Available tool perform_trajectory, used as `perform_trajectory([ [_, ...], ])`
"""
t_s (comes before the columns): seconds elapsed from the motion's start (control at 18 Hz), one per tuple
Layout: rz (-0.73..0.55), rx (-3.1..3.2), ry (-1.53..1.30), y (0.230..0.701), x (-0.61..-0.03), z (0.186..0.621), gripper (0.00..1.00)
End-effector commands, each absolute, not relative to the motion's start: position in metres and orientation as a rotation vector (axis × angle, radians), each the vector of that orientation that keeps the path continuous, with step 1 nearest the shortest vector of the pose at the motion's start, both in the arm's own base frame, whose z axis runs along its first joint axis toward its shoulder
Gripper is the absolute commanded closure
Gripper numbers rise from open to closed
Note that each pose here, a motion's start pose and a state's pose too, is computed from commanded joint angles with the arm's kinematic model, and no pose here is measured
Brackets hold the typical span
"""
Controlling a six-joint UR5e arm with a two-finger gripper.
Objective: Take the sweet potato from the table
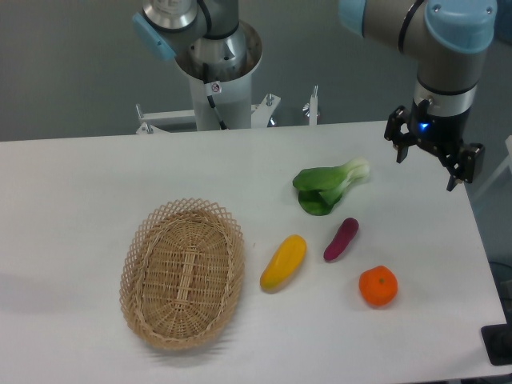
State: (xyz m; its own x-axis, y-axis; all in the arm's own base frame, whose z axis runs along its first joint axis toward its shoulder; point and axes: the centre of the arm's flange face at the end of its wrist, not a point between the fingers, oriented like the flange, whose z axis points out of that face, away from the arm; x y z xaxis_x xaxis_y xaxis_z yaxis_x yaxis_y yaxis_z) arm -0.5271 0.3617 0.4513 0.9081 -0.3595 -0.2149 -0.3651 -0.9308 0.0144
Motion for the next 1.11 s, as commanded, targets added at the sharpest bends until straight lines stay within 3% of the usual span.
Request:
perform_trajectory([
  [1.11, 0.344, -3.025, 0.57, 0.3615, -0.5298, 0.4554, 0.0],
])
